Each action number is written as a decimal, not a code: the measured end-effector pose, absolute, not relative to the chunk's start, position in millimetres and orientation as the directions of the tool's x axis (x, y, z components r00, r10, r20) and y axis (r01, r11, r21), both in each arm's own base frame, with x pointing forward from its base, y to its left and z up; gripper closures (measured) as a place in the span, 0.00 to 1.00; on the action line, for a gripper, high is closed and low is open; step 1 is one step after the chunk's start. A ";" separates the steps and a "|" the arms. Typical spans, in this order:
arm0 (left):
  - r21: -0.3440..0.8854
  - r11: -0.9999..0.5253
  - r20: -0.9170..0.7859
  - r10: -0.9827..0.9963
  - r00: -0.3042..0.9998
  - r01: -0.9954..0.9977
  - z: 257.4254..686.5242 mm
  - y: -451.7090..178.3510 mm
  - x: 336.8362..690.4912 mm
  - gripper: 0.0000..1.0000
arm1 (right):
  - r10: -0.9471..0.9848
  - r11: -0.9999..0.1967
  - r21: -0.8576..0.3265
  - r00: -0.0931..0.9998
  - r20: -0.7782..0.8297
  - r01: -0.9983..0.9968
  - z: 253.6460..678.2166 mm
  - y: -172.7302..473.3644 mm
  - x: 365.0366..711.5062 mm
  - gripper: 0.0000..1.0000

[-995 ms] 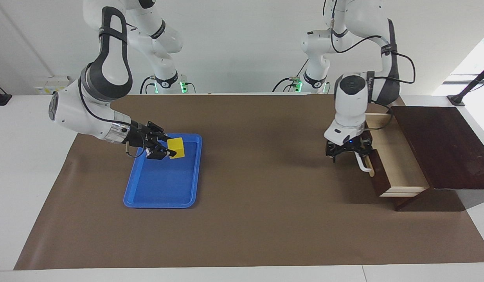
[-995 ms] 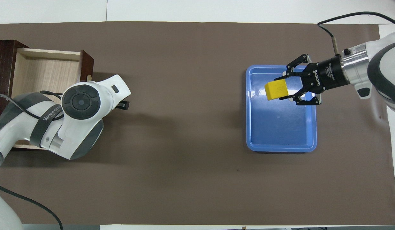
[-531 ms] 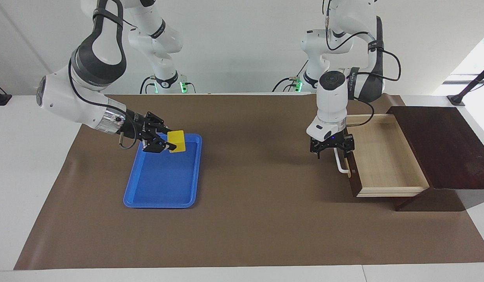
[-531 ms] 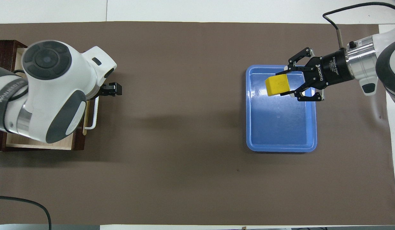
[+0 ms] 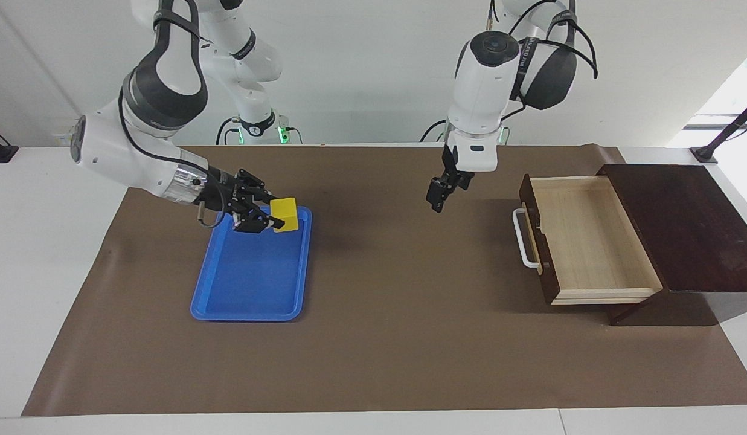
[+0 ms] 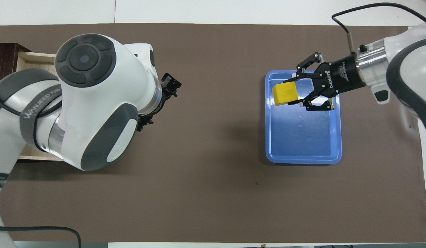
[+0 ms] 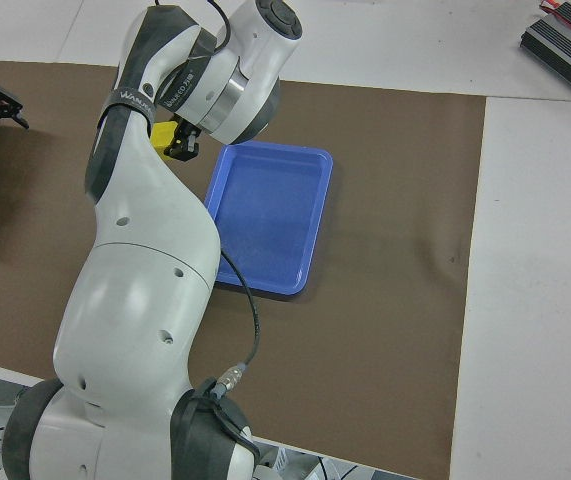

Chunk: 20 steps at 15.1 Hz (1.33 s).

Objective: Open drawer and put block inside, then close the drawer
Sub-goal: 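Lift the block with the right gripper while the left gripper reaches toward it, then pass the yellow block from the right gripper to the left gripper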

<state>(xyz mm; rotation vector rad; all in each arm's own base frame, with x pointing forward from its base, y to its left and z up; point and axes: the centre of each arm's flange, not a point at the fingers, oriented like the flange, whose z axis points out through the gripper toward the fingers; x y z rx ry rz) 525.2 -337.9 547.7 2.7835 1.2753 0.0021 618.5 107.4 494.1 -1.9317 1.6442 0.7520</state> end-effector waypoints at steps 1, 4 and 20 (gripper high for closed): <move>0.081 -0.570 -0.052 0.817 0.574 0.818 548.9 -354.2 524.3 0.00 | -0.725 -0.139 -0.016 0.112 -0.680 -0.990 495.2 130.0 618.2 0.45; 0.087 -0.277 -0.125 0.950 0.286 0.957 542.9 -398.4 531.4 0.00 | -0.731 -0.109 -0.017 0.091 -0.677 -0.994 497.1 191.4 611.6 0.45; 0.091 0.091 -0.303 0.951 -0.060 0.992 529.5 -456.9 519.0 0.04 | -0.704 -0.094 -0.002 0.068 -0.707 -0.996 498.2 218.9 605.1 0.45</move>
